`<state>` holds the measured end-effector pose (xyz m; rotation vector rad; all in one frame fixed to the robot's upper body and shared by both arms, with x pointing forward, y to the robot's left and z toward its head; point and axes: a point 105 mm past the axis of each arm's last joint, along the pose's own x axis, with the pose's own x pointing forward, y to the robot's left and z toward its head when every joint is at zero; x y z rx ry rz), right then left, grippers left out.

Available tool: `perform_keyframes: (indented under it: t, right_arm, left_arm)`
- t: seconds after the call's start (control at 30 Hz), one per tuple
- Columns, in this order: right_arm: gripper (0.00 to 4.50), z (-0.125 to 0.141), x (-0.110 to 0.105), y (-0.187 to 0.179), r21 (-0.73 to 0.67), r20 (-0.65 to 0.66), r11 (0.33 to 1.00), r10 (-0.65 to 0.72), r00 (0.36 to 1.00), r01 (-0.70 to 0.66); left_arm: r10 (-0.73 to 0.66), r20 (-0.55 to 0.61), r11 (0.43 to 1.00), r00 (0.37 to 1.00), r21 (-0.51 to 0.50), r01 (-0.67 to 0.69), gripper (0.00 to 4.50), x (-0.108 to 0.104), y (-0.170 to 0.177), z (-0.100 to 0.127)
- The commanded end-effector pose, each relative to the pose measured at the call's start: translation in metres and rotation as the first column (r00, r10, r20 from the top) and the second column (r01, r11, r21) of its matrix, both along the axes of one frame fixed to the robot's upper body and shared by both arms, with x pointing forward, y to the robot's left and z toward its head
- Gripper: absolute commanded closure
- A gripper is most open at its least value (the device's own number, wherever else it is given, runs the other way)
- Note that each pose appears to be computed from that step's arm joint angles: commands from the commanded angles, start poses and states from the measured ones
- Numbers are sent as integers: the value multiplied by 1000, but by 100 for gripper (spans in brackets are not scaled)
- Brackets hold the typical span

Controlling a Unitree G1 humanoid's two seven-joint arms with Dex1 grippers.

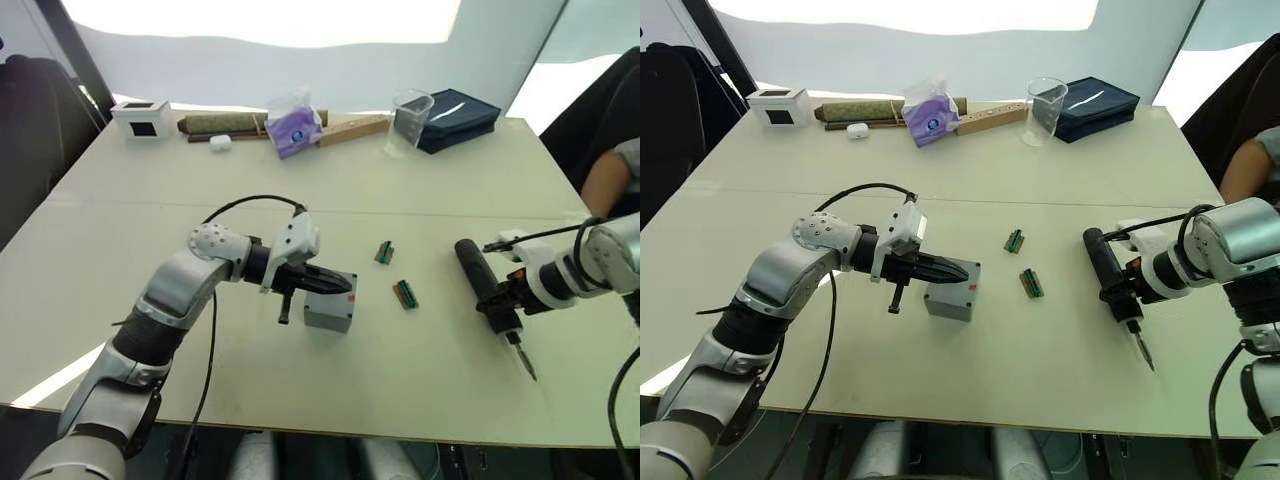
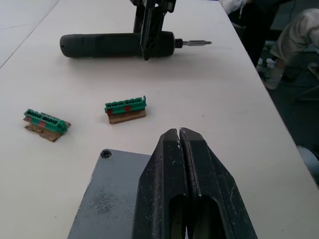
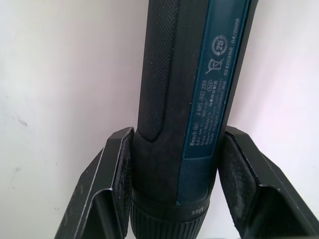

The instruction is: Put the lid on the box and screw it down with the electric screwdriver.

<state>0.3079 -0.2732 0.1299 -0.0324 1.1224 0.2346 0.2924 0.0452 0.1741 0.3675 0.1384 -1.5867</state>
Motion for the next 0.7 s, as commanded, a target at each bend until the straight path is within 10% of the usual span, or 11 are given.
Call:
perform_keyframes:
  t: [0.03, 0.17, 0.27, 0.47, 0.7]
  right_arm:
    - [263, 51, 28, 10, 59, 324, 998, -18, 946, -2]
    - [263, 126, 44, 27, 146, 802, 988, -94, 590, -40]
    - [263, 157, 31, 44, 240, 907, 964, -180, 380, -118]
    - [263, 167, -1, 96, 241, 959, 908, -169, 227, -343]
    - [263, 136, -19, 151, 239, 965, 846, -151, 216, -477]
  left_arm:
    - [12, 14, 999, 1000, -41, -11, 450, 5, 7, 16]
    - [45, -8, 997, 999, -65, -45, 450, 12, 12, 20]
    - [85, -27, 992, 996, -90, -87, 450, 21, 14, 24]
    - [161, -23, 984, 987, -71, -163, 450, 36, 22, 21]
    - [175, -11, 984, 984, -2, -175, 450, 31, 28, 6]
